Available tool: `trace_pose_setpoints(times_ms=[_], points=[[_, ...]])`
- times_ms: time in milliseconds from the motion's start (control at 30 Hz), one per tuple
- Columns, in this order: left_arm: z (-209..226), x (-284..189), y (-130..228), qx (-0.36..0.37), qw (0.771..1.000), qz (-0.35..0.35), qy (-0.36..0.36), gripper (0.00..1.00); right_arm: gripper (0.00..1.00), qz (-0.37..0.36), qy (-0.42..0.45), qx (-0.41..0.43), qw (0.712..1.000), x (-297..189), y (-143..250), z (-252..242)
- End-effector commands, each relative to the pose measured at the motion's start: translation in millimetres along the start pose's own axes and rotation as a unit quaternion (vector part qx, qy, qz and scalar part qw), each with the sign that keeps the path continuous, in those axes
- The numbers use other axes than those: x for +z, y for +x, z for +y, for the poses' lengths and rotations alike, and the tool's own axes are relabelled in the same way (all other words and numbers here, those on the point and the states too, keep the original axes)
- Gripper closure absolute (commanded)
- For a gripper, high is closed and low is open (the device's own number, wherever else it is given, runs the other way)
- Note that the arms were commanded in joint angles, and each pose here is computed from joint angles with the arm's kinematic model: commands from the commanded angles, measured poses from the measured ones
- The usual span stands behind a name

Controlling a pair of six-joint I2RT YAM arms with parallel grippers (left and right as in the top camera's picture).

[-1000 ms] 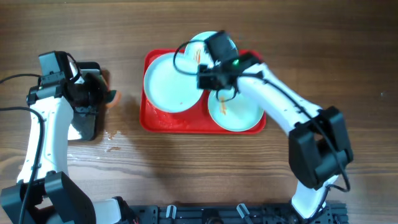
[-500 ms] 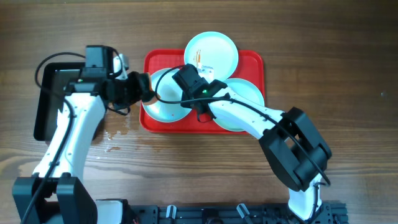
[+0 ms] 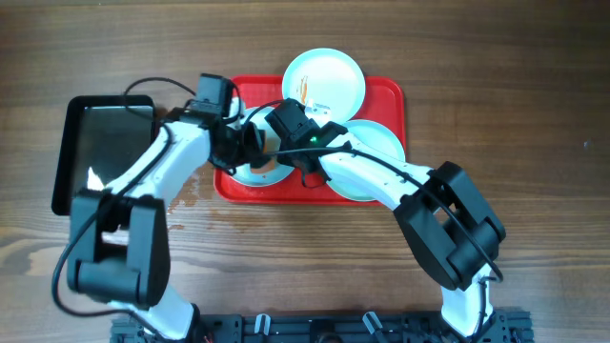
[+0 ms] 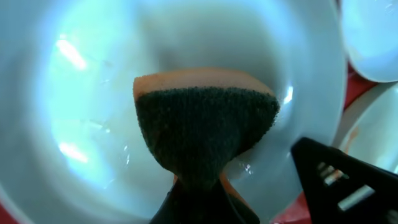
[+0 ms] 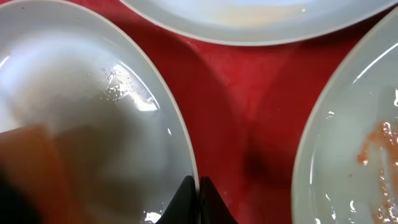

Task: Clean dirty plates on tray and stack at the side
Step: 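Scrub the left plate with the sponge while the right gripper holds its rim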

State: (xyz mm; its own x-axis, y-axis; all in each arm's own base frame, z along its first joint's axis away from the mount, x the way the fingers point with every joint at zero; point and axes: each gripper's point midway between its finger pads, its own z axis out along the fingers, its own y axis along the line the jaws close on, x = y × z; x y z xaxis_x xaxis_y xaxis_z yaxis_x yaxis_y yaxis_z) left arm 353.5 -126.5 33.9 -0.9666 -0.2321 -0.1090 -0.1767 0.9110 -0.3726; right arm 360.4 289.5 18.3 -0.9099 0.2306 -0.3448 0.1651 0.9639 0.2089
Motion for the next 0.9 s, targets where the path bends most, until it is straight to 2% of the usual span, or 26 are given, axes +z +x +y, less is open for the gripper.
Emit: trace_pose_setpoints(times_ms=[0,233,400,533,667,867], points=[[-1.7,16.7,3.5,0.000,1.000,0.014,-0.004,0.96,0.96,0.014,0.012,0.001,1.000,7.5,7.7,-7.8],[-23.4,23.9,19.8,0.027,0.999,0.036,0.017,0.96,0.96,0.017,0.016,0.000,1.000,11.0,9.6,-9.5],[-23.5,24.9,26.6,0.032,0.998,0.045,0.008,0.96,0.96,0.023,0.024,-0.001,0.999,18.2,14.0,-13.3],[3.3,23.1,30.6,0.026,0.997,0.046,-0.063,0.96,0.96,0.023,0.024,-0.001,0.999,18.7,14.1,-13.3],[16.6,20.9,30.5,0.027,0.994,0.041,-0.099,0.96,0.96,0.023,0.024,-0.001,0.999,18.7,14.2,-13.4],[56.0,8.4,22.3,0.034,0.976,0.012,-0.213,0.96,0.96,0.024,0.025,-0.001,0.999,18.6,14.3,-13.5]])
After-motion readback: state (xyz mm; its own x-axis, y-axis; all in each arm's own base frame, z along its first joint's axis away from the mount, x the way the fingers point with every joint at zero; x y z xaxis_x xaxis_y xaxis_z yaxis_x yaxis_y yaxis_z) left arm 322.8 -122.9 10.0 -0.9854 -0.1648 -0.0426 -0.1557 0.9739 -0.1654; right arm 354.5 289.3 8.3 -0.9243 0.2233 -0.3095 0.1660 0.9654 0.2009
